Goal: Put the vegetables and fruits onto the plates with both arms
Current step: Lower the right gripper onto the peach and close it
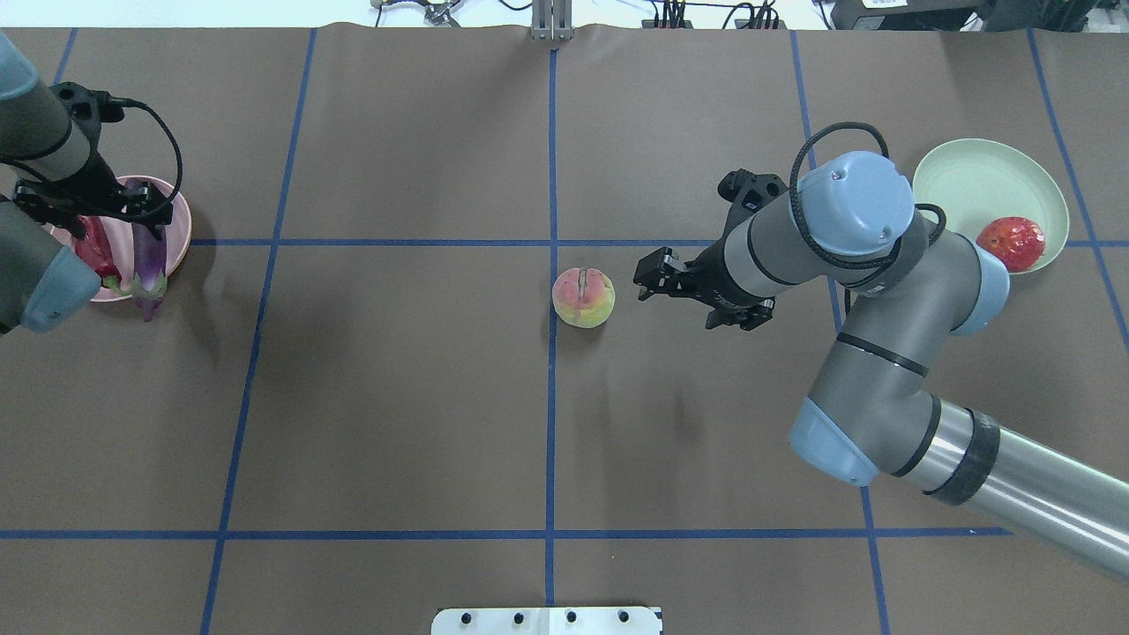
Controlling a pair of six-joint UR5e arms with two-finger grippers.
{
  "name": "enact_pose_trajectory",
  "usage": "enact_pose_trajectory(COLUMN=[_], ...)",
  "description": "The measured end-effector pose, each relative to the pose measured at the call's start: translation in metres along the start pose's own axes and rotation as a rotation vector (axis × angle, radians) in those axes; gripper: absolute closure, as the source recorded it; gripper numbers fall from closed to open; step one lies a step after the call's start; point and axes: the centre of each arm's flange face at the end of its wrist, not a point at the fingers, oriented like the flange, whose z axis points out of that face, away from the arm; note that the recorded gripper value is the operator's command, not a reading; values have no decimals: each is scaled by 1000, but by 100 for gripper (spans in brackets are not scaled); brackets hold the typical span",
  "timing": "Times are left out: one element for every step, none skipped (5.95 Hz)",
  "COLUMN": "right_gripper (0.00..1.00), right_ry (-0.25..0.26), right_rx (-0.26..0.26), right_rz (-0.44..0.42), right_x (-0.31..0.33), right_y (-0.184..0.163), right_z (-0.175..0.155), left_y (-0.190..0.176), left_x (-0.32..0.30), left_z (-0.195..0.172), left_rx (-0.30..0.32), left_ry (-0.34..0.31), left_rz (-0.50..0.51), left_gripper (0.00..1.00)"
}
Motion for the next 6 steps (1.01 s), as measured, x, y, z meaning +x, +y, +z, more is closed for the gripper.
enact_pose_trajectory(right_gripper=[0,0,0,0,0,0], right_ry=[1,4,8,10,11,10], right_rx=[18,33,57,84,106,122], right_rz=[3,15,33,62,107,143], right_x=[-17,-29,-37,-43,-47,-52], right_y=[6,7,4,-1,-2,-1], right_z=[13,24,31,36,42,47], left_y=[6,15,26,32,35,36], left_x=[8,21,33,40,43,44], left_z=[-17,-39,-58,-66,-70,-73], left_rx=[19,26,22,21,22,24], left_ry=[21,50,74,85,89,92], left_rz=[-16,-35,-43,-41,-39,-38], left_gripper=[0,0,0,0,0,0])
